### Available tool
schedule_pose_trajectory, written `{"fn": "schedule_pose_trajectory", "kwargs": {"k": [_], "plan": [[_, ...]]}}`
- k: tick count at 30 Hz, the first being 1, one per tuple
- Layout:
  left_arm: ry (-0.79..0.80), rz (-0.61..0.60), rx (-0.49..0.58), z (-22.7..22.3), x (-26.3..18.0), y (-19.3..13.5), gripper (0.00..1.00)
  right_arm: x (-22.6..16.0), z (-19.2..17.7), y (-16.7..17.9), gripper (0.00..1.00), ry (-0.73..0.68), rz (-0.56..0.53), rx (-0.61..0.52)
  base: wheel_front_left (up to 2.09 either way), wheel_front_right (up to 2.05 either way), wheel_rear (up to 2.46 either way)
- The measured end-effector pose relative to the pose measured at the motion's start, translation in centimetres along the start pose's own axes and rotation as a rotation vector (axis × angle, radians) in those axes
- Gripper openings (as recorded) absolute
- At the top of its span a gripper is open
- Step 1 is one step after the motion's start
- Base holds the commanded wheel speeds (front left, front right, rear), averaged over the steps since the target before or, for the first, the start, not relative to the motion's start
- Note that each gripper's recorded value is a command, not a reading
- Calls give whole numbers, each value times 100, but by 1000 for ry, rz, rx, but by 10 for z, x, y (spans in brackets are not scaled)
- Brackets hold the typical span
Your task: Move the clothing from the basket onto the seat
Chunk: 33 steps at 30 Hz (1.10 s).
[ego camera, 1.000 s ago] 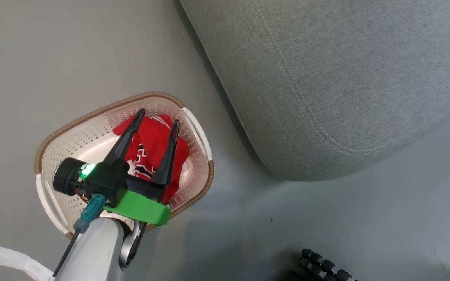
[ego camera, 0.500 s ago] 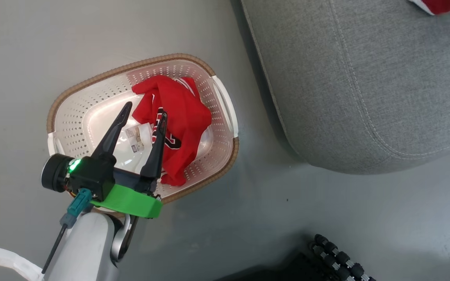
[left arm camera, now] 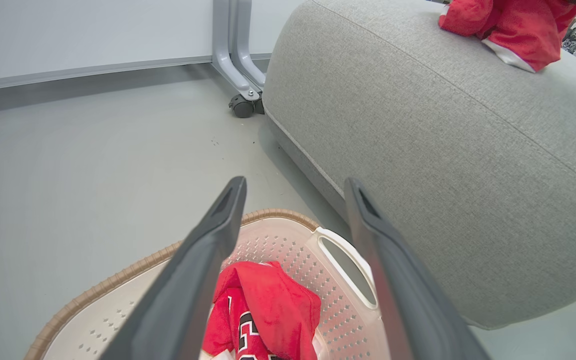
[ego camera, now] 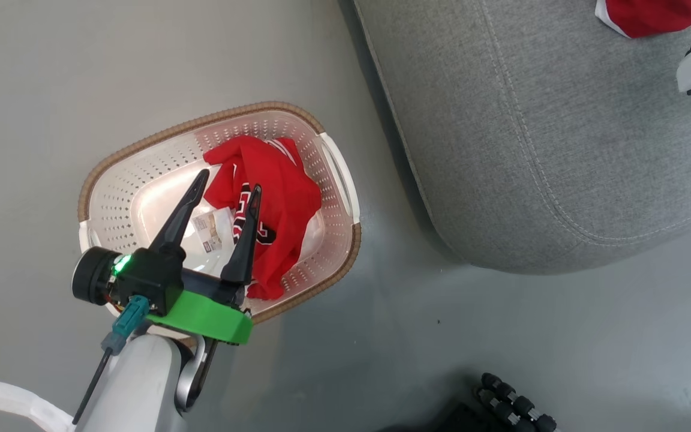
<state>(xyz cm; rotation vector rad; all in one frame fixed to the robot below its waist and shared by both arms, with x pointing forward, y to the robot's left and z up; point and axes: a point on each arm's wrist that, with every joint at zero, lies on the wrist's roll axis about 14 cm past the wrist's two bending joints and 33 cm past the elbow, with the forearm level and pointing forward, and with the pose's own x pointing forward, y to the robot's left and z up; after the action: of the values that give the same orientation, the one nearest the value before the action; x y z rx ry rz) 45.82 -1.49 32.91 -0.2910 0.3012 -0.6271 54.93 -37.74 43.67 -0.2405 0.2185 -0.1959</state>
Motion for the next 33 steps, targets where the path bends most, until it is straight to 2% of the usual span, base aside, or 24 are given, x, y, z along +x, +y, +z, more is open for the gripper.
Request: {"fn": "schedule_pose_trajectory", "kwargs": {"k": [8,15,17,24,29,33], "plan": [[-34,-7,-3,23,-10,-20,100,-35,25,-6,100,-57,29,0,0,0,0],[-92,-1,0,53,-26,-42,100,-79,75,-15,100,-205,54,27,0,0,0],[-111,8,7,62,-33,-45,100,-96,95,-10,100,-268,93,-10,0,0,0],[-208,62,49,102,-59,-47,100,-155,159,-4,100,-508,116,102,0,0,0],[-262,122,74,122,-84,-39,100,-189,170,12,100,-583,149,195,0,0,0],[-308,182,70,135,-109,-30,100,-208,164,34,100,-591,189,266,0,0,0]]}}
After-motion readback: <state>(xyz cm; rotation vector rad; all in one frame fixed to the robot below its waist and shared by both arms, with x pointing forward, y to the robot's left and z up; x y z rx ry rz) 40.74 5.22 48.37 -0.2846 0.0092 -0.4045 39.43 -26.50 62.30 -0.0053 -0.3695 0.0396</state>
